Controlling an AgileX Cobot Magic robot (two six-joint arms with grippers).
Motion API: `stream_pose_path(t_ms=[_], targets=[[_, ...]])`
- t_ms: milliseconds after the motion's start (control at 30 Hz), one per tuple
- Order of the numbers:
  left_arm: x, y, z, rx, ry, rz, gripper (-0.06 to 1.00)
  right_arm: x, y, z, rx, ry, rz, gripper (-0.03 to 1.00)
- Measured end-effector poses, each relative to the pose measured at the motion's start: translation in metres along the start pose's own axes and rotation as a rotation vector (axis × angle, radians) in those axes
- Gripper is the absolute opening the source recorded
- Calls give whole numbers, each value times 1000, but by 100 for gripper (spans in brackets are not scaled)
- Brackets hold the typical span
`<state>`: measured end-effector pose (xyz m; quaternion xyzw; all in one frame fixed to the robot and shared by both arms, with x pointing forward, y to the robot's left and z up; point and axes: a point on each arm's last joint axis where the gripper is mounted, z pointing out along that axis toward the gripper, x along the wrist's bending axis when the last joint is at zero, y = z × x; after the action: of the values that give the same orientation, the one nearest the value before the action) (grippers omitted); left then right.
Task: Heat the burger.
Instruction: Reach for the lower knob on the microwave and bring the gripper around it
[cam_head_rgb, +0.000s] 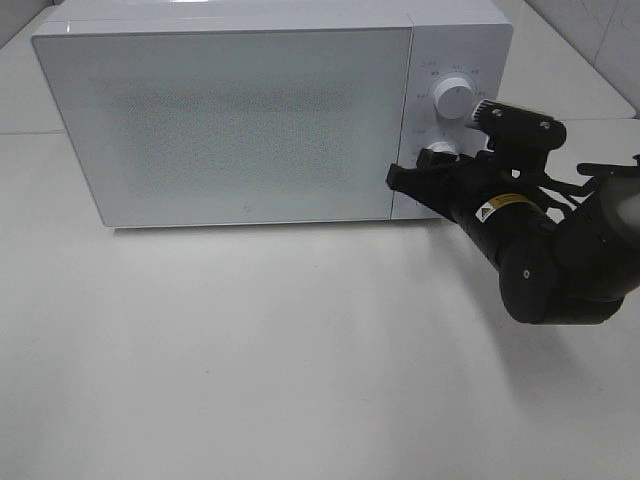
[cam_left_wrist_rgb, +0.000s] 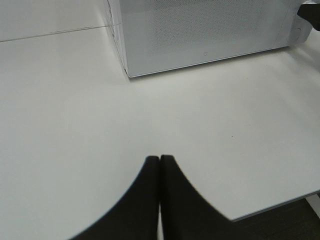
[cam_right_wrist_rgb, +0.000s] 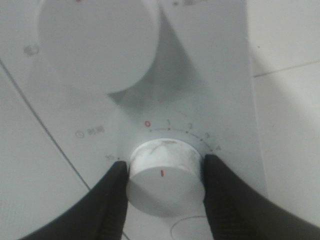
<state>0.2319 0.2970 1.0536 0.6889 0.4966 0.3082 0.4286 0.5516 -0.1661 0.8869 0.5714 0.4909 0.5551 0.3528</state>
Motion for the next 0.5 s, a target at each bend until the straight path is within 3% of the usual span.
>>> stream_pose_path(t_ms=[33,100,133,167,200,233,267,300,367,400,467,500], targets=[[0,0,0,0,0,0,0,0,0,0,0,0,0,42],[0,0,0,0,0,0,0,0,0,0,-6,2,231,42],[0,0,0,0,0,0,0,0,0,0,-6,2,231,42],[0,0,0,0,0,0,0,0,1,0,-7,3,398,42],[0,0,0,0,0,0,0,0,1,0,-7,3,478,42],[0,0,0,0,0,0,0,0,1,0,-7,3,478,42],[0,0,0,0,0,0,0,0,1,0,-8,4,617,42],[0,0,0,0,0,0,0,0,1,0,-8,4,617,42],[0,0,0,0,0,0,0,0,1,0,-9,6,823,42],[0,0,0,0,0,0,0,0,1,0,-9,6,823,42],[0,0,0,0,0,0,0,0,1,-1,-10,8,1063,42],[0,0,0,0,0,0,0,0,1,-1,-10,8,1063,42]])
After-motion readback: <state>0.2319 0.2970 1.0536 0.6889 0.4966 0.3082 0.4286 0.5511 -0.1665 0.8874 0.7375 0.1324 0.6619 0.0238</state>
